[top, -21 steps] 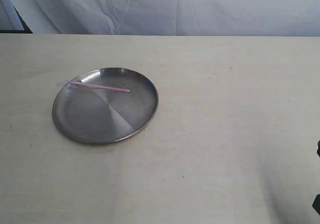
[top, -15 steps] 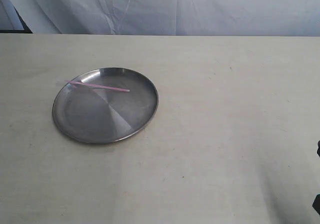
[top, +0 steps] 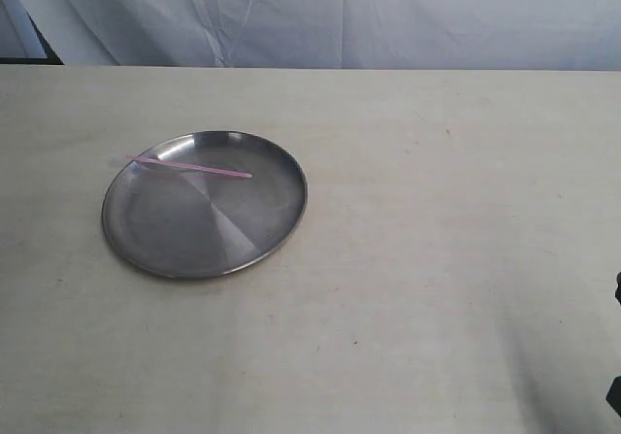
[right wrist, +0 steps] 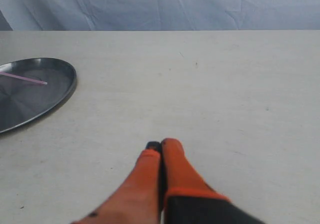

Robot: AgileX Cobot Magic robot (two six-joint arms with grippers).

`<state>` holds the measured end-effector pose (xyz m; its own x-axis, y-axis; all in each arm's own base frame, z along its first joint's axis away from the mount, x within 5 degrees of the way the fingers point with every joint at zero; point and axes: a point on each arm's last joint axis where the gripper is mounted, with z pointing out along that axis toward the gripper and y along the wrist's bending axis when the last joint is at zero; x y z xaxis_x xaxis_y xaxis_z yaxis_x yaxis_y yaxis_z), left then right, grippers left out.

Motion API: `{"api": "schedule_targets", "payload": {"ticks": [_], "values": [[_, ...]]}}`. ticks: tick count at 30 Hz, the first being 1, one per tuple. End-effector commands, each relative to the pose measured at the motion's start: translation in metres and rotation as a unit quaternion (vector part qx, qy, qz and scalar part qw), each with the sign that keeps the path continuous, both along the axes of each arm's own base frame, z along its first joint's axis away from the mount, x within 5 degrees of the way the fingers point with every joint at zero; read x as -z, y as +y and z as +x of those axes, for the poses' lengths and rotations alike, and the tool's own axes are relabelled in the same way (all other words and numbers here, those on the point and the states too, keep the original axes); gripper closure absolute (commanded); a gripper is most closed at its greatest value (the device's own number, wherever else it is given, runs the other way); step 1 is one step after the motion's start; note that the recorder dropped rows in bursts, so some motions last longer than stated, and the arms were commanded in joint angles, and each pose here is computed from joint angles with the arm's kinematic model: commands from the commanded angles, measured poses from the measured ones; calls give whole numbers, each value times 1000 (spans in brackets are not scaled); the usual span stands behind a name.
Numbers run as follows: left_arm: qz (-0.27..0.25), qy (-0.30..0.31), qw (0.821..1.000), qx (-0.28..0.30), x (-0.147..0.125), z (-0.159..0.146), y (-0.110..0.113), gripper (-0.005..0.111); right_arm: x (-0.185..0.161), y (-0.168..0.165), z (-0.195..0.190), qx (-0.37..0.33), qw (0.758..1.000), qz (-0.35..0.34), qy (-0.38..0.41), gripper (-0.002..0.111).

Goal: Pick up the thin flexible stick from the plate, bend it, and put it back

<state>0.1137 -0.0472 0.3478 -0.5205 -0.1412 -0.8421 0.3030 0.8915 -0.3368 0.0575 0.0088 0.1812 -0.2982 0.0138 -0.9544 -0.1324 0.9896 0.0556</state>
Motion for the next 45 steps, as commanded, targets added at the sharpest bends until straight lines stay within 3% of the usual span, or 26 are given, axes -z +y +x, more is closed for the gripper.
{"api": "schedule_targets", "payload": {"ticks": [1, 4, 7, 13, 17, 22, 32, 35, 39, 45], "values": [[143, 47, 982, 114, -15, 67, -18, 107, 0, 0, 0, 3, 1000, -1, -6, 109], [201, 32, 967, 151, -14, 114, -27, 103, 0, 0, 0, 3, 1000, -1, -6, 109], [279, 15, 940, 195, 2, 158, -33, 93, 0, 0, 0, 3, 1000, 0, -6, 109], [393, 71, 886, 236, 49, 211, -31, 57, 0, 0, 0, 3, 1000, 0, -6, 109], [397, 97, 879, 245, 78, 234, -34, 47, 0, 0, 0, 3, 1000, 0, -6, 109], [386, 104, 884, 242, 99, 260, -41, 47, 0, 0, 0, 3, 1000, 0, -6, 109], [356, 176, 874, 280, 142, 300, -54, 47, 0, 0, 0, 3, 1000, 0, -6, 109], [364, 186, 861, 304, 154, 305, -55, 48, 0, 0, 0, 3, 1000, 0, -6, 109], [388, 160, 823, 382, 161, 303, -58, 50, 0, 0, 0, 3, 1000, 0, -6, 109], [407, 120, 800, 425, 171, 306, -60, 50, 0, 0, 0, 3, 1000, 0, -6, 109]]}}
